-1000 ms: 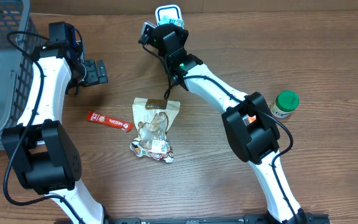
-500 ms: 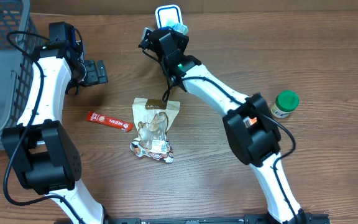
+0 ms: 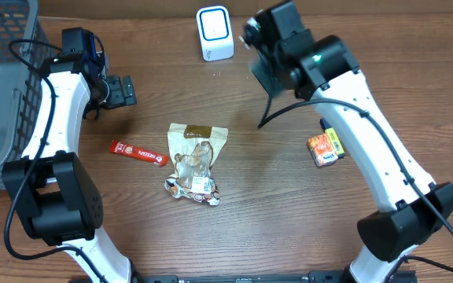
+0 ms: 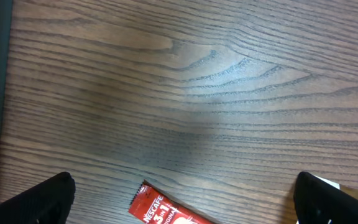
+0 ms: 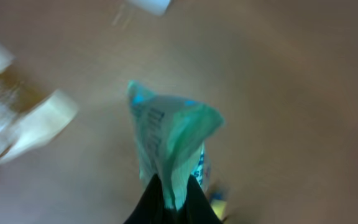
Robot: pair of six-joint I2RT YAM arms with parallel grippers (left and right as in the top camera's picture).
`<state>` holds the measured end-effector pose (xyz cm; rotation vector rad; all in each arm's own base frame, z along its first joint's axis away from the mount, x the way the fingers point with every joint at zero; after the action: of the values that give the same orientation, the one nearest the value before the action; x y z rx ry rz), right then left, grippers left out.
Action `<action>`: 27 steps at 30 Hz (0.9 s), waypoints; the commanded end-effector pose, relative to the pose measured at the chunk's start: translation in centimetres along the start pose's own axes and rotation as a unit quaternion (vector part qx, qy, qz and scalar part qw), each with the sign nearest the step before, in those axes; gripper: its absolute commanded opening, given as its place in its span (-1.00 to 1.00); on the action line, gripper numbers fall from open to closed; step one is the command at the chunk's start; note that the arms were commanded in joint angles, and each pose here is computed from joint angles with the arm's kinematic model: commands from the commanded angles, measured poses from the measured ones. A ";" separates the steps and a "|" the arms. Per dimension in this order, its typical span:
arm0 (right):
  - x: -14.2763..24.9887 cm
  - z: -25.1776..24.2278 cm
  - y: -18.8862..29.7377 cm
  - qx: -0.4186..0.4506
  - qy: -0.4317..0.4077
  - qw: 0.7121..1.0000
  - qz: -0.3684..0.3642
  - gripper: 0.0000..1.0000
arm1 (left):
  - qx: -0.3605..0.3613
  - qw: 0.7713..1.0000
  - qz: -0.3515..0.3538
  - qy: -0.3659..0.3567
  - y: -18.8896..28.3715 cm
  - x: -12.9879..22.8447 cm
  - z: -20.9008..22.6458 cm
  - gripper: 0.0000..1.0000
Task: Scan the item barcode
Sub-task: 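Carry the teal packet right and lower it beside the orange packet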
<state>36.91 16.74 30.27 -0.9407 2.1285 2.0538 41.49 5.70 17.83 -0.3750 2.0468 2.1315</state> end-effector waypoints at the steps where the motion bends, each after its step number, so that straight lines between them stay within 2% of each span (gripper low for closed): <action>1: 3.0 0.5 -1.4 -0.112 -0.072 0.986 0.098 -0.93 | 0.005 1.000 -0.008 -0.011 0.2 -0.5 -0.2 1.00; 3: 5.5 -0.5 -3.1 -0.107 -0.090 0.977 0.161 -0.93 | 0.005 1.000 -0.008 -0.011 0.2 -0.5 -0.2 1.00; 8: 9.1 -2.0 -7.2 -0.097 -0.117 0.963 0.220 -0.92 | 0.005 1.000 -0.008 -0.011 0.2 -0.5 -0.2 1.00; 12: 11.2 -3.9 -10.9 -0.056 -0.135 0.966 0.214 -0.85 | 0.005 1.000 -0.008 -0.011 0.2 -0.5 -0.2 1.00; 14: 11.6 -4.7 -11.7 -0.039 -0.140 0.968 0.207 -0.68 | 0.005 1.000 -0.008 -0.011 0.2 -0.5 -0.2 1.00; 16: 11.6 -5.2 -12.3 -0.034 -0.149 0.969 0.196 -0.63 | 0.005 1.000 -0.008 -0.011 0.2 -0.5 -0.2 1.00; 18: 11.3 -5.7 -12.6 -0.029 -0.169 0.968 0.181 -0.04 | 0.005 1.000 -0.008 -0.011 0.2 -0.5 -0.2 0.99; 19: 10.9 -5.9 -12.8 -0.026 -0.184 0.969 0.166 0.12 | 0.005 1.000 -0.008 -0.011 0.2 -0.5 -0.2 1.00; 20: 10.3 -6.0 -12.9 -0.025 -0.189 0.970 0.148 0.25 | 0.005 1.000 -0.008 -0.011 0.2 -0.5 -0.2 1.00; 23: 8.9 -6.1 -12.2 -0.028 -0.224 0.966 0.128 0.36 | 0.005 1.000 -0.008 -0.011 0.2 -0.5 -0.2 1.00; 24: 8.4 -6.0 -11.7 -0.036 -0.250 0.959 0.126 0.79 | 0.005 1.000 -0.008 -0.011 0.2 -0.5 -0.2 1.00; 25: 8.2 -5.8 -11.5 -0.048 -0.266 0.954 0.125 1.00 | 0.005 1.000 -0.008 -0.011 0.2 -0.5 -0.2 1.00; 27: 8.1 -5.7 -11.5 -0.054 -0.274 0.952 0.126 1.00 | 0.005 1.000 -0.008 -0.011 0.2 -0.5 -0.2 1.00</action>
<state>36.84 8.33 15.83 -0.1071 2.0294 2.2068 41.49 5.71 17.83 -0.3750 2.0464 2.1319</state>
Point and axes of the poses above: each gripper's point midway between its finger pads, its own y axis back along the fingers, its own z axis along the line the jaws close on, x = y × z, the point moved 8 cm from there along y, back along the fingers, and after that the axes turned 11 degrees about -y, right-handed, at the moved point
